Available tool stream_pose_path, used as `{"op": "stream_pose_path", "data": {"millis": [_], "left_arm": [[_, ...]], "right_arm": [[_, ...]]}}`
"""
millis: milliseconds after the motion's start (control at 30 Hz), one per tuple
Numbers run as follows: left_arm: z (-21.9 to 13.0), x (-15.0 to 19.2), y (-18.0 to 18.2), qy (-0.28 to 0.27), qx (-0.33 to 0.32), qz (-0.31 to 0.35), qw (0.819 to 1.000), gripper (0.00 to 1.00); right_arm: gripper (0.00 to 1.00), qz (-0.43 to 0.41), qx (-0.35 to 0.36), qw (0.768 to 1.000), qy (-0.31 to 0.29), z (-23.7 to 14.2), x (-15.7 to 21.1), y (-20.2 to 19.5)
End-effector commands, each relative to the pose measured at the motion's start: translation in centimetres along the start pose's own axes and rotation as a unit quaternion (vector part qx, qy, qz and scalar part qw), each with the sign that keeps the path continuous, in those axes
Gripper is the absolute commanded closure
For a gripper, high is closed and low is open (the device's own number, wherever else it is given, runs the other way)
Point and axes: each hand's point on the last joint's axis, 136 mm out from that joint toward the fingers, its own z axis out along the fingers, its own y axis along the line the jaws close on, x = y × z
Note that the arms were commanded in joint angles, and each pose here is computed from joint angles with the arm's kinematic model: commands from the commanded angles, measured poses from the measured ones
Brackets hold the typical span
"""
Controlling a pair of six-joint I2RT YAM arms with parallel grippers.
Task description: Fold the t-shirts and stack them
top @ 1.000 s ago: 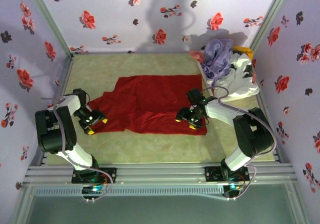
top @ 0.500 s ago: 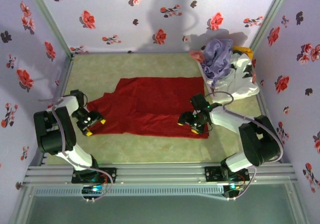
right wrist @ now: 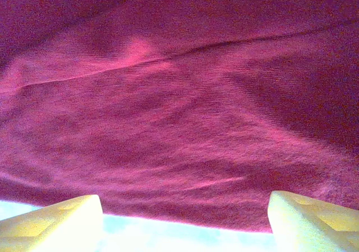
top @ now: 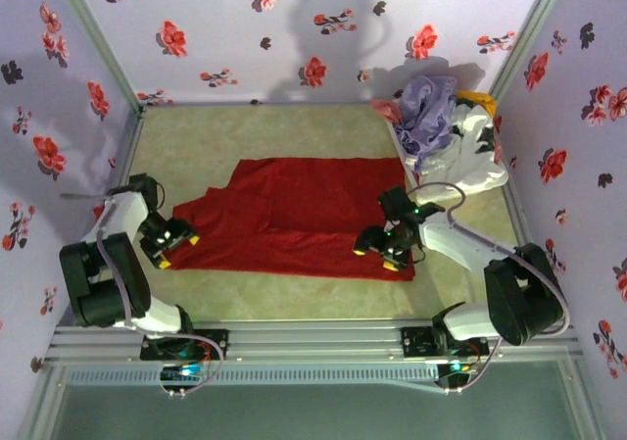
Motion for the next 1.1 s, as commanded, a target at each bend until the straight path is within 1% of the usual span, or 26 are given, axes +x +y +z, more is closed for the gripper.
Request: {"op": "stream_pose_path", "data": {"millis": [0, 100, 200, 333, 467, 600, 800, 933, 1067], "left_arm": [[-2.9, 0.2, -1.5, -0.019, 0.026, 0.014, 0.999, 0.23], [-3.6, 0.1, -3.7, -0.031, 0.058, 0.025, 0.997, 0.23], [-3.0, 0.3, -5.9, -0.028, 0.069, 0.042, 0.996, 0.23], [-0.9, 0.2, -8.7, -0.025, 0.072, 0.065, 0.995, 0.26], [1.9, 0.0, -9.9, -0.013, 0.067, 0.059, 0.996, 0.26], [4.0, 0.5, -9.5, 0.003, 0.056, 0.046, 0.997, 0.26], [6.7, 2.2, -6.7, 0.028, 0.013, 0.024, 0.999, 0.24], [8.1, 3.0, -5.4, 0.022, 0.011, 0.006, 1.000, 0.24], [8.0, 3.5, -4.2, 0.014, -0.004, -0.012, 1.000, 0.24]], "right_arm": [[0.21, -0.029, -0.017, 0.999, -0.006, -2.4, -0.6, 2.0], [0.21, -0.037, -0.028, 0.999, -0.013, -2.6, -1.8, 3.7], [0.21, -0.046, -0.027, 0.998, -0.014, -2.4, -3.5, 5.2], [0.21, -0.059, -0.040, 0.997, -0.016, -1.8, -5.7, 7.8], [0.21, -0.058, -0.024, 0.998, 0.006, 0.5, -6.6, 7.8], [0.21, -0.045, -0.015, 0.998, 0.037, 3.1, -5.8, 6.5], [0.22, -0.034, -0.001, 0.997, 0.064, 5.2, -4.1, 4.6], [0.22, -0.024, 0.001, 0.997, 0.078, 5.9, -3.0, 3.7], [0.22, -0.019, 0.009, 0.995, 0.095, 6.5, -1.5, 2.5]]}}
